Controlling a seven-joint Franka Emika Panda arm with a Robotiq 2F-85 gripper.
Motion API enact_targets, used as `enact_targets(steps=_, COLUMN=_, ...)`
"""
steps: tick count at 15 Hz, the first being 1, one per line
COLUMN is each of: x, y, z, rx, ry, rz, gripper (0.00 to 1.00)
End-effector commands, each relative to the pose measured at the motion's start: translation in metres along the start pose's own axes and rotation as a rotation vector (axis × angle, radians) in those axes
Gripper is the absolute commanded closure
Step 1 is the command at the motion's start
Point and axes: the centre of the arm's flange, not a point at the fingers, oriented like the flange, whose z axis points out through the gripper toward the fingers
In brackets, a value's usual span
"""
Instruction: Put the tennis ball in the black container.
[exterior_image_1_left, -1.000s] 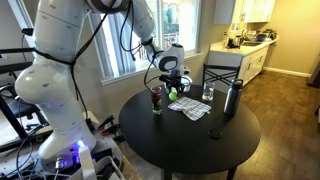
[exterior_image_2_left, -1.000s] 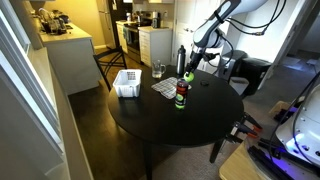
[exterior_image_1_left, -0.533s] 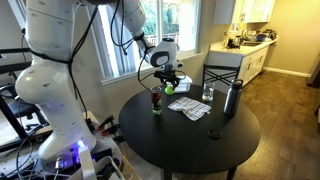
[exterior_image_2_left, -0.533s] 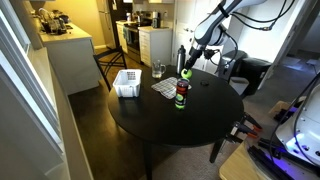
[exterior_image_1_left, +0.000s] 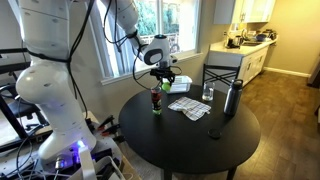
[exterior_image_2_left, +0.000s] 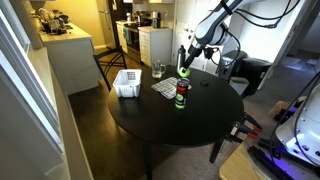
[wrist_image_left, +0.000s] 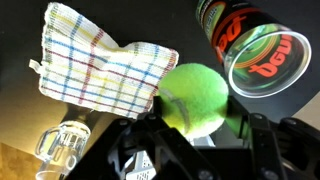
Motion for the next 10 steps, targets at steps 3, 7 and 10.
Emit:
enact_targets(steps=3, x=-0.009, y=-0.037, z=-0.022, rx=-0.008, ry=0.060, rz=-0.115, gripper=0.62)
enact_targets(steps=7, x=-0.015, y=-0.062, z=-0.025, rx=0.010, ry=0.057, rz=-0.177, gripper=0.62)
enact_targets(steps=10, x=-0.039, y=-0.084, z=-0.043, rx=0.021, ry=0.055, rz=-0.206, gripper=0.62)
